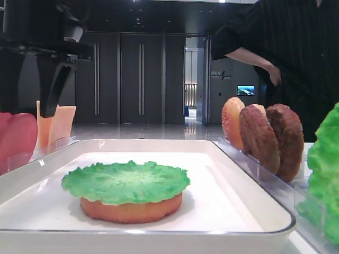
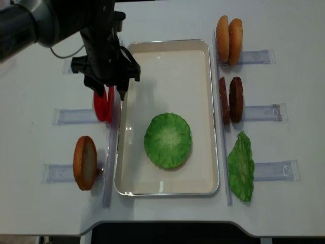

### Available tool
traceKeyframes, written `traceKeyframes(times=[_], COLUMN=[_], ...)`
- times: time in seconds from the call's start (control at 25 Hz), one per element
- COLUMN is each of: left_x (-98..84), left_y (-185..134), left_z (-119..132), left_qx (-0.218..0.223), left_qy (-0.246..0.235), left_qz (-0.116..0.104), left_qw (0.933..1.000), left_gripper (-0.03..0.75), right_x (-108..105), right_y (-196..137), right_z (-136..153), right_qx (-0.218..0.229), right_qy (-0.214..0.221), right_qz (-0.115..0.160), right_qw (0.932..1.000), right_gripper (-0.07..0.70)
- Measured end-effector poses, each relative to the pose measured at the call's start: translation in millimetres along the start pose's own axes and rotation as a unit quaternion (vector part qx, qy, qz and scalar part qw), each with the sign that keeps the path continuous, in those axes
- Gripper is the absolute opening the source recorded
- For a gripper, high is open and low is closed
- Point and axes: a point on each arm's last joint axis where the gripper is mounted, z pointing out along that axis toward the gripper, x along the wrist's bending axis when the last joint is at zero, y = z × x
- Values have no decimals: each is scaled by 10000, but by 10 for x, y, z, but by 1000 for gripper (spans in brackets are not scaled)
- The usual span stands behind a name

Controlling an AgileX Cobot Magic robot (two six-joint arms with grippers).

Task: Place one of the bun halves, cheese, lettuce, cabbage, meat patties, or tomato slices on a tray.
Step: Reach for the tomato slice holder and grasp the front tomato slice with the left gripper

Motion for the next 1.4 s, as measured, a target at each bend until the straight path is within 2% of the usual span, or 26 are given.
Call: traceKeyframes(times=[0.36,0.88,1.12,1.2,1.4], left_x=[-29,-15,-35,-37,-26], left_y=[18,40,43,43,46], left_z=[153,161,249,260,256], left_qx=[157,49,162,179,172], left_qy=[132,227,277,284,341], left_qz=[69,158,230,243,269], left_qw=[9998,9996,9992,9991,9989], left_gripper=[450,450,450,433,309], right_x=[0,0,0,0,0], right_y=[0,0,0,0,0], right_z=[0,0,0,0,0], right_qx=[0,-1,-1,-1,-1], right_qy=[0,0,0,0,0], right_qz=[0,0,0,0,0], right_qw=[10000,10000,10000,10000,10000], right_gripper=[479,479,479,479,479])
